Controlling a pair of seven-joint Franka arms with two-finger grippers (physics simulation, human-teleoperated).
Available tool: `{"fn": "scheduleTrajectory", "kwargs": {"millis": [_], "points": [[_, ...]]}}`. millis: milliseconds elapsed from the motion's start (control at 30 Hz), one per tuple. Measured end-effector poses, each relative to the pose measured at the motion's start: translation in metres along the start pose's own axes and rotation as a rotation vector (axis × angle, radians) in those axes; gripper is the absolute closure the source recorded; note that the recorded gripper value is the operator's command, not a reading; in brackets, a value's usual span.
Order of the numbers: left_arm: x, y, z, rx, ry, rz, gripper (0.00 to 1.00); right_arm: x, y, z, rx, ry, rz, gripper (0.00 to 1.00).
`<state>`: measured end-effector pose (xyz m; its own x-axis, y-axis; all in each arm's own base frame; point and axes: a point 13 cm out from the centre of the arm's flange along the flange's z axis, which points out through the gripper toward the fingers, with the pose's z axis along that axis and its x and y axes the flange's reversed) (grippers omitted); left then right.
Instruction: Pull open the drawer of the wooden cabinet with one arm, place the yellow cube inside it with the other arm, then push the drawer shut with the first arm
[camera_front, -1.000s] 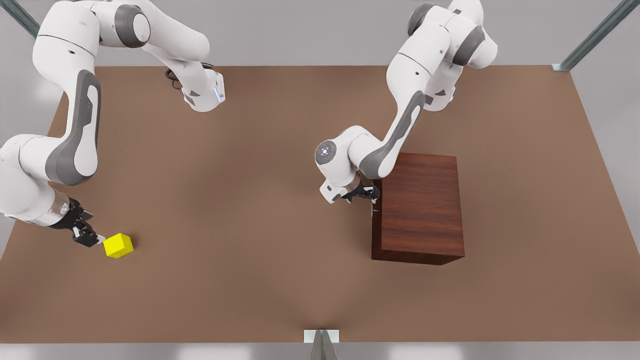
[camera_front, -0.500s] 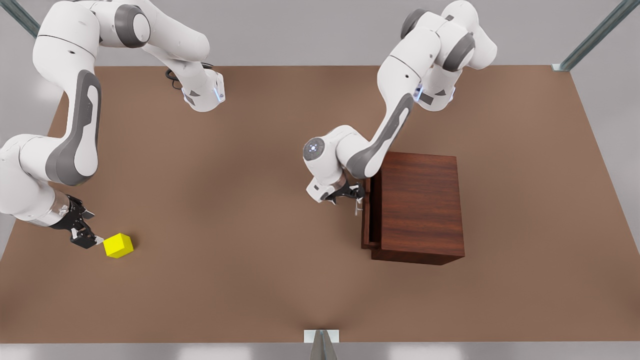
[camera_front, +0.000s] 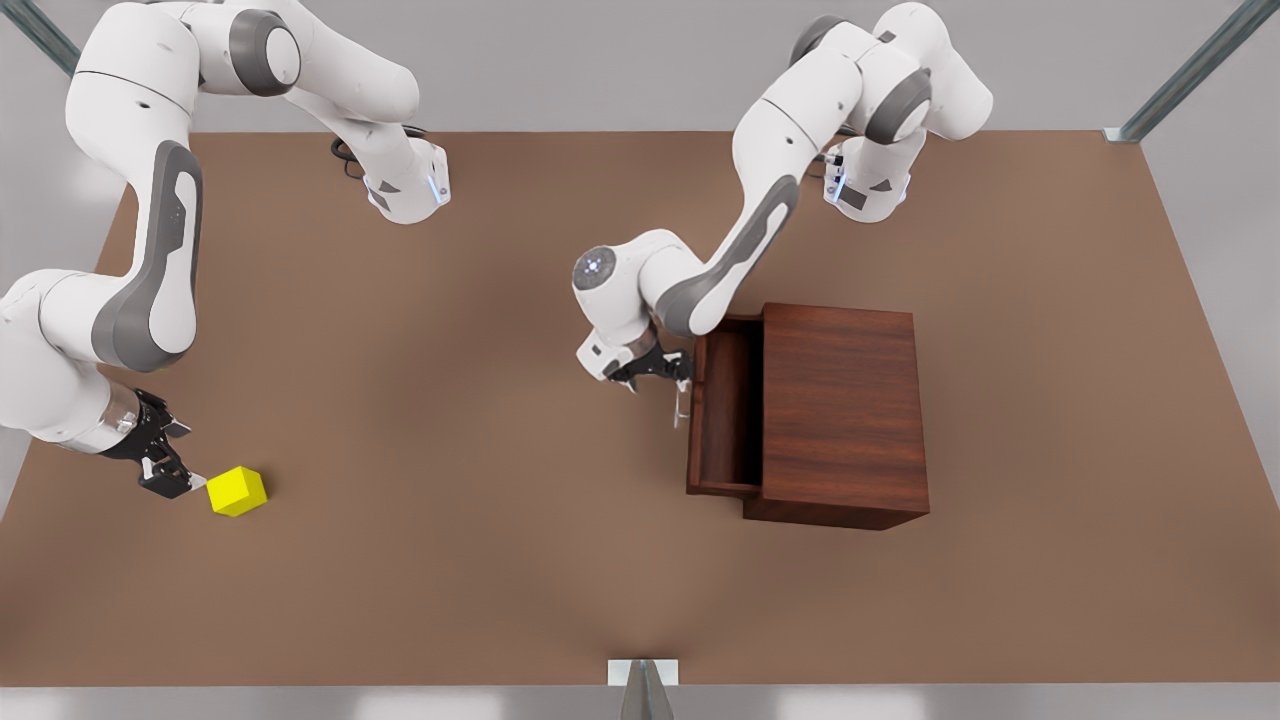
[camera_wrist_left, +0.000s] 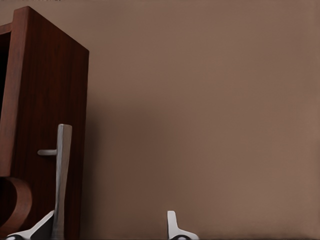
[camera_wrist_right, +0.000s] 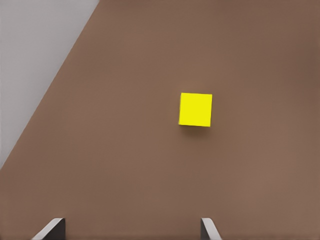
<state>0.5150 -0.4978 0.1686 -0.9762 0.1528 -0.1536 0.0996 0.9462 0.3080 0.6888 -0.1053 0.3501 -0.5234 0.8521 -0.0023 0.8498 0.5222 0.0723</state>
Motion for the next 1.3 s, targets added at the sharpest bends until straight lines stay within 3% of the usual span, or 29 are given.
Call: {"fn": "scheduleTrajectory", "kwargs": {"millis": [200, 300, 367, 433, 500, 633, 933, 1300], "points": [[0.002, -0.028, -0.038, 0.047, -0.032, 0.022, 0.0, -0.002, 0.001, 0.004, 0.0, 0.0, 0.009, 0.0], [0.001, -0.025, -0.166, 0.129, -0.062, 0.003, 0.0, -0.015, -0.003, 0.03, 0.026, -0.007, 0.016, 0.0], [-0.025, 0.048, -0.186, 0.111, -0.003, -0.085, 0.0, -0.021, -0.003, 0.051, 0.041, -0.013, 0.012, 0.0], [-0.059, 0.198, -0.161, 0.089, 0.14, -0.262, 0.0, -0.026, 0.001, 0.076, 0.051, -0.017, 0.006, 0.0], [-0.047, 0.33, -0.117, 0.09, 0.279, -0.416, 0.0, -0.032, 0.003, 0.1, 0.064, -0.031, -0.006, 0.0], [-0.044, 0.454, -0.081, 0.219, 0.382, -0.565, 0.0, -0.056, -0.001, 0.134, 0.075, -0.058, -0.005, 0.0], [-0.066, 0.457, -0.086, 0.336, 0.397, -0.371, 0.0, -0.105, -0.048, 0.196, 0.058, -0.053, 0.082, 0.0], [-0.059, 0.468, -0.08, 0.359, 0.309, -0.232, 0.0, -0.1, -0.098, 0.264, 0.119, -0.017, 0.09, 0.0]]}}
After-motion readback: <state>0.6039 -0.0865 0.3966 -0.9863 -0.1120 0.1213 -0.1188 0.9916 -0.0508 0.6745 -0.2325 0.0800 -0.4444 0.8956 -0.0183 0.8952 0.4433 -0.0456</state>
